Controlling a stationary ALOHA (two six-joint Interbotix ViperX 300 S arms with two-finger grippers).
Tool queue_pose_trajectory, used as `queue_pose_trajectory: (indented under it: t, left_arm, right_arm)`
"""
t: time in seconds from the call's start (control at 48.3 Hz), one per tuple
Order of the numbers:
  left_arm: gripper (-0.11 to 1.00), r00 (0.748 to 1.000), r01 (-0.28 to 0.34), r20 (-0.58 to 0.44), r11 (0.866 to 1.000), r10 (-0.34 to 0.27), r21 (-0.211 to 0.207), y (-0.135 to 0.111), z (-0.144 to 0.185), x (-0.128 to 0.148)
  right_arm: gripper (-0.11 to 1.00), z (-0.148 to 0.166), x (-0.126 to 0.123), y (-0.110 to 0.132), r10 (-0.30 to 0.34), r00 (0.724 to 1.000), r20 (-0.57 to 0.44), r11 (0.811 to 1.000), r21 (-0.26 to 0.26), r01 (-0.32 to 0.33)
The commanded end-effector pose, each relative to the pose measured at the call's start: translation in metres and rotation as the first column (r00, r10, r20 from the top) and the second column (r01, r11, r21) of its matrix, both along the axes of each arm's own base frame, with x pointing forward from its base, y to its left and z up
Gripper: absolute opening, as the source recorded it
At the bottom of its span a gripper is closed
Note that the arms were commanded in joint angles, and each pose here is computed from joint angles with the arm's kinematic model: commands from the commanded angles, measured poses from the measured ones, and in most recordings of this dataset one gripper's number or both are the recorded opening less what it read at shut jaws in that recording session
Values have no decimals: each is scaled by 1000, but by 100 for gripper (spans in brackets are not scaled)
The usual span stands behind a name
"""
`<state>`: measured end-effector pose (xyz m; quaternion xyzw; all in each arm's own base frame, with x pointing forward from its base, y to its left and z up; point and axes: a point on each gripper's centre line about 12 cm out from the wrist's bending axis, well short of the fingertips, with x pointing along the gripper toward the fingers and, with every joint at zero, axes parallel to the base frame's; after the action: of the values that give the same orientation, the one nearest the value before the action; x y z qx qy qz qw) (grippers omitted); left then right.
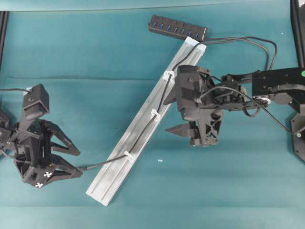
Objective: Pass the USB cable through three rings with both arms.
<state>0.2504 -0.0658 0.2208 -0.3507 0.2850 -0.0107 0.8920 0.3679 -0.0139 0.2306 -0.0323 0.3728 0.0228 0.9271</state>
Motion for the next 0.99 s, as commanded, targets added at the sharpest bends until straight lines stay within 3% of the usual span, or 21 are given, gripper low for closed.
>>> queue_pose_trajectory:
  t: [0.0,0.124,0.228,0.311,0.435,0.497,0.725,0.974]
  left_arm:
    - [92,998,11,54,1000,-11,1,-1,14,1]
    - [92,994,29,108,999,-32,28,0,26,-2]
    - [92,985,44,160,996,-56,78,3,37,-7]
    - [91,976,63,200,988,-91,144,6,45,-12]
    - [91,951,71,271,961,-147,269,12,59,-19]
    - [91,941,59,300,949,-157,311,17,66,-22]
    - [91,905,-34,407,934,-121,355,36,92,-39]
    - [89,868,-66,468,896,-165,438,41,113,-58]
  right_arm:
    - [87,7,1,1,-7,1000,27,1000,7,6]
    - [87,16,1,1,-26,998,65,999,23,25]
    - [87,24,-1,0,-49,993,106,998,42,45]
    - [87,31,-3,0,-63,988,143,997,53,56]
    - [87,43,-8,-1,-80,978,193,995,66,69]
    - [87,50,-12,-1,-84,972,218,995,68,71]
    - [87,61,-29,-1,-96,962,254,994,83,78]
    - [87,75,-54,-1,-151,934,325,984,144,108]
